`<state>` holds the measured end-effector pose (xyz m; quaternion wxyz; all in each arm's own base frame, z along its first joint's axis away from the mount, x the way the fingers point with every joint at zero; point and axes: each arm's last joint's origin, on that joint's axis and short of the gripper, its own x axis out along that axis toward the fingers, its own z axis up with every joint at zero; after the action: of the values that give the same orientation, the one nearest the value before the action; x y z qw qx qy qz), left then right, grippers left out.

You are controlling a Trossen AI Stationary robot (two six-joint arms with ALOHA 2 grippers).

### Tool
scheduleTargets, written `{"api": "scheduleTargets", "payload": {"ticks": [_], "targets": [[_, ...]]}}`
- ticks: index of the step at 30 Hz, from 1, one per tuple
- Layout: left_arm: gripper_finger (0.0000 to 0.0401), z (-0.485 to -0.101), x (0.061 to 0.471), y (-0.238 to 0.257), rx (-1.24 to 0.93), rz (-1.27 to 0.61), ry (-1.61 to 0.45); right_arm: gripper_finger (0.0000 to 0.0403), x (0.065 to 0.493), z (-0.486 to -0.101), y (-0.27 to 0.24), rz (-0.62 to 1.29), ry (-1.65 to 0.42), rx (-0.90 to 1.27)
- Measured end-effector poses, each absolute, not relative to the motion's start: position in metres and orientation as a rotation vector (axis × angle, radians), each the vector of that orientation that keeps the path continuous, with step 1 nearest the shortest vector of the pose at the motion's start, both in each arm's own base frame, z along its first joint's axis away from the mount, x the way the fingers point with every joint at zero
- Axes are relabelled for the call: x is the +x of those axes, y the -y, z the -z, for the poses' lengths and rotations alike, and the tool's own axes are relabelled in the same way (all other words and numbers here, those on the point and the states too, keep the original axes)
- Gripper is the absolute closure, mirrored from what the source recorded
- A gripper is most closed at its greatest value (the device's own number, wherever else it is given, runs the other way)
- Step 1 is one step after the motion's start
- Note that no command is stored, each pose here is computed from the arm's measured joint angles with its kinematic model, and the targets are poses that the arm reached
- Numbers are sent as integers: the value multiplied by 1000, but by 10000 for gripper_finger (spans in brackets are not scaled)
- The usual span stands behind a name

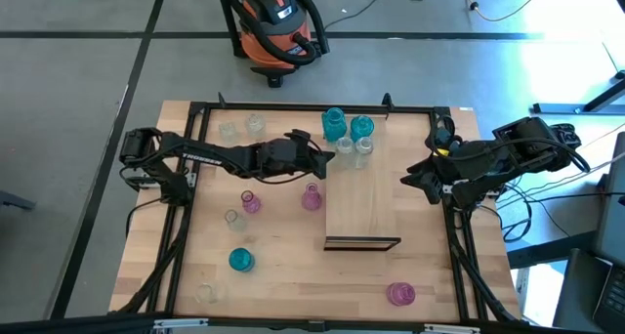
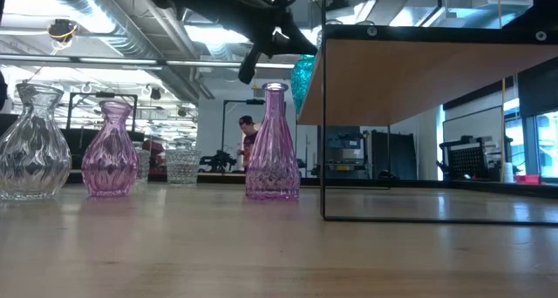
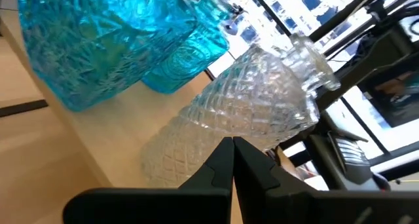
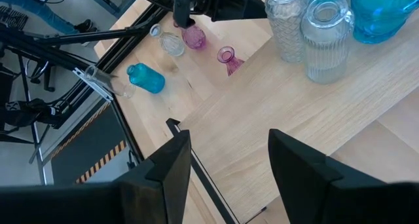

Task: Sort vases onto shelf
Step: Put the transparent vase on the shelf aligned with the other transparent vase

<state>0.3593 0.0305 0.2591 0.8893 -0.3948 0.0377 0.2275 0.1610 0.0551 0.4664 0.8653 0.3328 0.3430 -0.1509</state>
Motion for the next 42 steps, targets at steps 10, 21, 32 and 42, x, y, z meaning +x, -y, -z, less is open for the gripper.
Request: {"api": "scheduleTargets", "payload": {"ticks": [10, 21, 32, 42], "targets": [[401, -239, 375, -30, -892, -436, -55, 219, 161, -466, -55, 316, -718, 697], [401, -243, 373, -25, -879, -542, 15, 219, 154, -467, -71, 275, -711, 678], [401, -252, 377, -35, -886, -610, 68, 219, 152, -467, -74, 301, -676, 673], [401, -261, 386, -40, -876, -564, 53, 219, 152, -467, -75, 302, -675, 676]]}}
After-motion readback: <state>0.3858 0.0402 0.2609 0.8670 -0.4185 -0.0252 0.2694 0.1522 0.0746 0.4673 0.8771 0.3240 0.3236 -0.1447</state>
